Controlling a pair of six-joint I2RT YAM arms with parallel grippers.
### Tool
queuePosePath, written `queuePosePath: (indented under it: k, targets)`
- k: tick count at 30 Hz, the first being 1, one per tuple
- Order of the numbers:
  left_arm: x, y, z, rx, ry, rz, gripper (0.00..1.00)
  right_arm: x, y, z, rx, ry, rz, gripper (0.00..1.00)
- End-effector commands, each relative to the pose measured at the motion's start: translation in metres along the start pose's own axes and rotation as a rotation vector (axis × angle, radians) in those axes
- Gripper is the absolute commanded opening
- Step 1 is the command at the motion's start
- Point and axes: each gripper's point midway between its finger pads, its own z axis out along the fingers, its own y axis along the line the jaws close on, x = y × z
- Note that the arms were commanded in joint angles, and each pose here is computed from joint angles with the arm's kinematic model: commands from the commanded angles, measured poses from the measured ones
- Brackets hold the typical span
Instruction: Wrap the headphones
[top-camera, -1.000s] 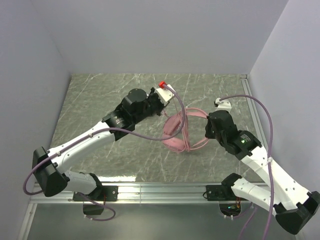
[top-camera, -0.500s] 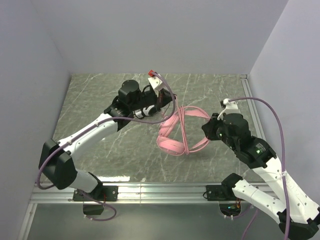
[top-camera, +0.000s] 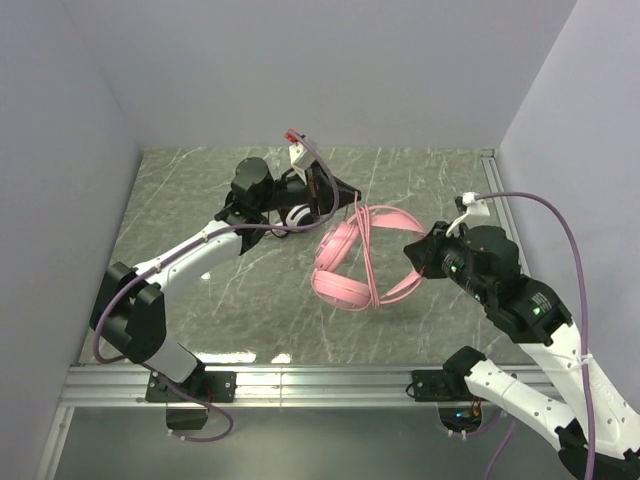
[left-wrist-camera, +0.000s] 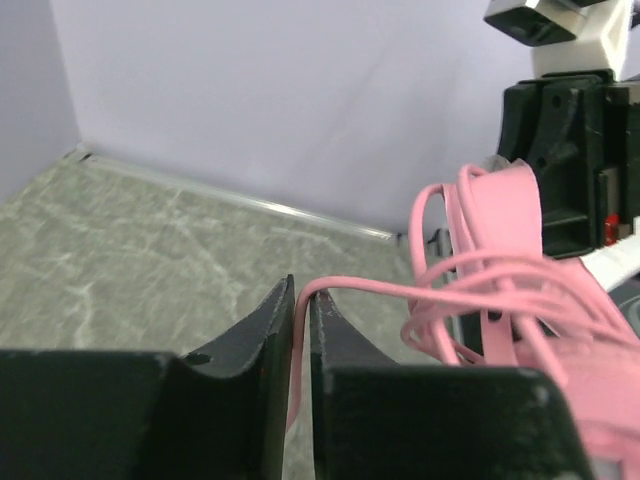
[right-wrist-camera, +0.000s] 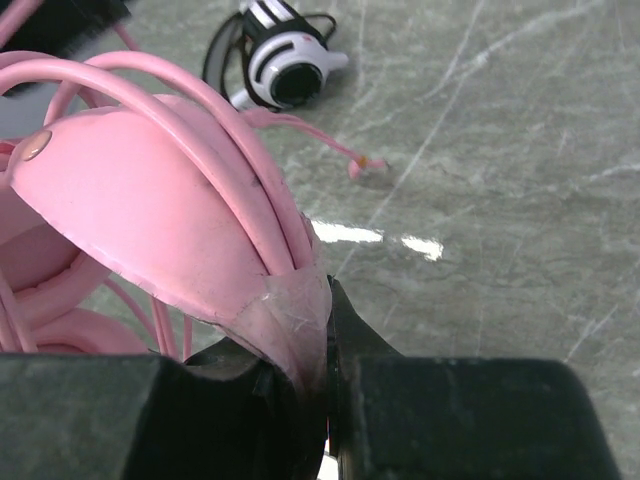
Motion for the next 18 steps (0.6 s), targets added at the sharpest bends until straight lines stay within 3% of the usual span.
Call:
queuePosePath:
  k: [1,13,18]
  targets:
    - [-0.017,-0.009,-0.003,0.053,-0.085,-0.004,0.16,-0.050,0.048,-0.032,-0.195,-0.130,0.055,0.00]
    - [-0.010,-0.038,-0.014,0.208,-0.183,-0.065,0.26,-0.102,0.063,-0.049,-0.169,-0.209,0.059,0.00]
    - [-0.007,-0.041,-0.014,0.232,-0.214,-0.092,0.40,-0.125,0.073,-0.062,-0.189,-0.257,0.069,0.00]
